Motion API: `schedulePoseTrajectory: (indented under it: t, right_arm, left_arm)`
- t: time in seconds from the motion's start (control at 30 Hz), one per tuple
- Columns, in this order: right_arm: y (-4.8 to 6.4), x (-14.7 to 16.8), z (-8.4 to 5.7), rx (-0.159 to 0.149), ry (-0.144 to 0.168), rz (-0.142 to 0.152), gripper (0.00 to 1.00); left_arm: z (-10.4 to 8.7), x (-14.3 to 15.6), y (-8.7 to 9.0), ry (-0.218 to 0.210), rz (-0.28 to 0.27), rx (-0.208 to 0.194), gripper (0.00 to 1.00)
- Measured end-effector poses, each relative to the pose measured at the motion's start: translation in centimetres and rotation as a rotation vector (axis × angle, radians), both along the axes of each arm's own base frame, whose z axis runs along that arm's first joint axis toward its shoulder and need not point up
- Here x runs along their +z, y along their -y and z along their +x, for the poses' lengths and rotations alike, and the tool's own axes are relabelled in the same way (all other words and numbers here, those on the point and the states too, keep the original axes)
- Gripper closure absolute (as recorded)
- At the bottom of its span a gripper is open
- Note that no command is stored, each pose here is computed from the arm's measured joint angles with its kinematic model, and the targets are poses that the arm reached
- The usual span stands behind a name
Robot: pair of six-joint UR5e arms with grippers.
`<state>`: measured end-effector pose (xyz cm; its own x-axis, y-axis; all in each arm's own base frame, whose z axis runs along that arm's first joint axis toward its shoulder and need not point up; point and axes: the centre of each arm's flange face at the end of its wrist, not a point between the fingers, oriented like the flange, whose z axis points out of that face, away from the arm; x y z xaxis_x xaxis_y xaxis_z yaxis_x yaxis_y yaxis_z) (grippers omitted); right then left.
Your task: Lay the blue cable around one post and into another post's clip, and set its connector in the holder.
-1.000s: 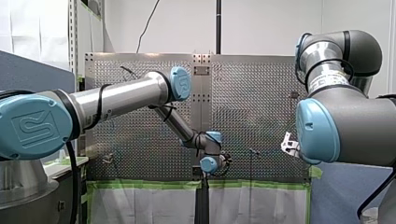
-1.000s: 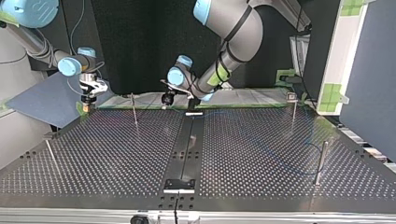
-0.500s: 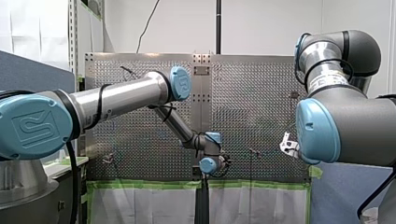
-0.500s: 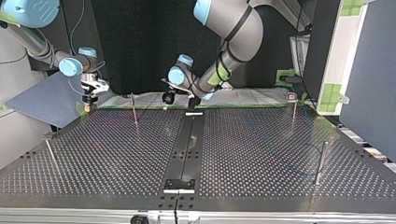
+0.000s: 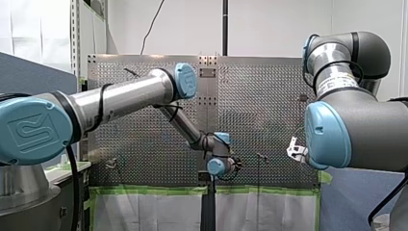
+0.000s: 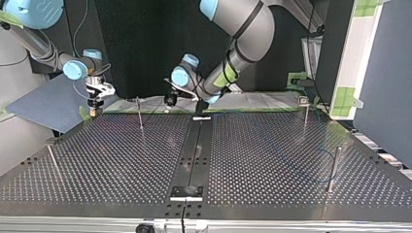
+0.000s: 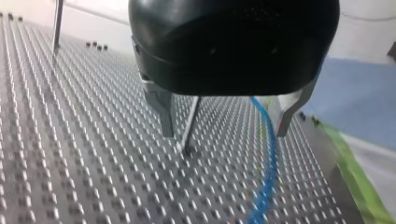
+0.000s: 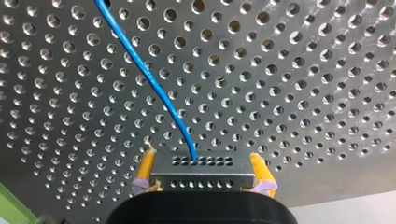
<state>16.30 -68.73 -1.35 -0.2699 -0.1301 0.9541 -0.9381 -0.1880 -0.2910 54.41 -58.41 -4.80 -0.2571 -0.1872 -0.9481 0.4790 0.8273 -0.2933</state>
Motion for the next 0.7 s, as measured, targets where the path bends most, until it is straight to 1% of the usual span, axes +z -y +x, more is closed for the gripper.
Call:
schedulePoseTrajectory:
  t: [0.1,0.17,0.33,0.47,0.53,0.7]
  right_arm:
    - [0.0,0.0,0.1,0.001,0.000,0.001,1.00]
    - [-0.1,0.0,0.2,0.002,0.001,0.003,1.00]
    - [-0.1,0.0,0.3,0.003,0.003,0.005,1.00]
    - [-0.1,-0.1,0.3,0.004,0.004,0.007,1.00]
    - [-0.1,-0.1,0.3,0.004,0.004,0.007,1.00]
    - [-0.2,-0.1,0.4,0.006,0.005,0.007,1.00]
  left_arm:
    - [-0.7,1.3,0.3,0.011,-0.009,-0.023,0.02]
    - [-1.4,1.8,0.5,0.010,-0.009,-0.045,0.02]
    - [-3.6,1.0,0.6,-0.013,0.021,-0.099,0.02]
    - [-4.8,0.6,1.1,-0.024,0.040,-0.141,0.02]
    - [-5.3,0.5,1.3,-0.029,0.047,-0.155,0.02]
    - [-5.7,0.5,1.7,-0.031,0.049,-0.168,0.02]
